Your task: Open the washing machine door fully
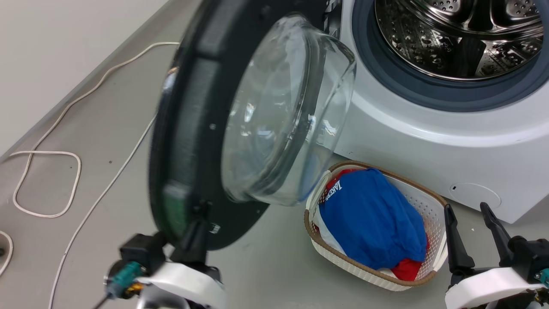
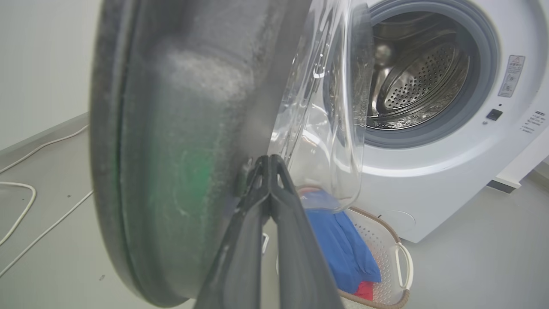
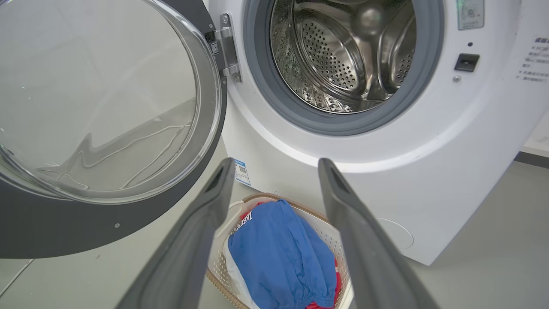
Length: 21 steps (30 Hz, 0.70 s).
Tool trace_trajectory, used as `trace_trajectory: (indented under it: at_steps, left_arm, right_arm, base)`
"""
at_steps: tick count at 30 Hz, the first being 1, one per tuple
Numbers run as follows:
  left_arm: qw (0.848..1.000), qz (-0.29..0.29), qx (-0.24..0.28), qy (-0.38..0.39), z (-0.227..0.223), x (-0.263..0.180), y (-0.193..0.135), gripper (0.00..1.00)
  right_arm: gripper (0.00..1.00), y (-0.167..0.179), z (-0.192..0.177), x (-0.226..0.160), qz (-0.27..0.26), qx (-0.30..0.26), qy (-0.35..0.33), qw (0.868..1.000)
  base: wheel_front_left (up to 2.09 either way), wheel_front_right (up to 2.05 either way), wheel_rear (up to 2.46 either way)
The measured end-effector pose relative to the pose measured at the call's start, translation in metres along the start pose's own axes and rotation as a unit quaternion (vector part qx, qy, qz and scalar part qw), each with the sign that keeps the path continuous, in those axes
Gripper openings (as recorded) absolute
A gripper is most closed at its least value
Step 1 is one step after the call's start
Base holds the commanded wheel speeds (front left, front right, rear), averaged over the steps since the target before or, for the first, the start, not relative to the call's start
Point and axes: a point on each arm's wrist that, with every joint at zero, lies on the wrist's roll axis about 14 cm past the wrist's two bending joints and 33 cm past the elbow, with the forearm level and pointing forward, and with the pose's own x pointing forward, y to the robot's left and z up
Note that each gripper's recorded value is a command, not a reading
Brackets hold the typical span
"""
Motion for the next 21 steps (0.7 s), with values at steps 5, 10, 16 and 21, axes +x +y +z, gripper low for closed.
trace_trajectory:
  at_steps: [5, 10, 16, 21]
  left_arm:
    - [0.998, 0.049, 0.017, -0.023, 0.014, 0.011, 0.043, 0.00]
    - [0.995, 0.083, 0.029, -0.042, 0.024, 0.026, 0.077, 0.00]
    - [0.992, 0.112, 0.023, -0.045, 0.028, 0.048, 0.113, 0.00]
    - [0.989, 0.137, 0.028, -0.044, 0.032, 0.064, 0.141, 0.00]
  right_arm:
    - [1.00, -0.001, 0.001, 0.002, 0.000, 0.000, -0.001, 1.000]
    - [1.00, -0.011, -0.001, 0.002, -0.014, 0.000, 0.005, 1.000]
    - [1.00, -0.025, -0.006, 0.002, -0.031, 0.001, 0.012, 0.999]
    - [1.00, -0.036, -0.013, 0.002, -0.045, 0.001, 0.020, 0.999]
  base:
    - [0.00, 0.00, 0.00]
    - [0.00, 0.00, 0.00]
    - [0.00, 0.00, 0.00]
    - [0.00, 0.00, 0.00]
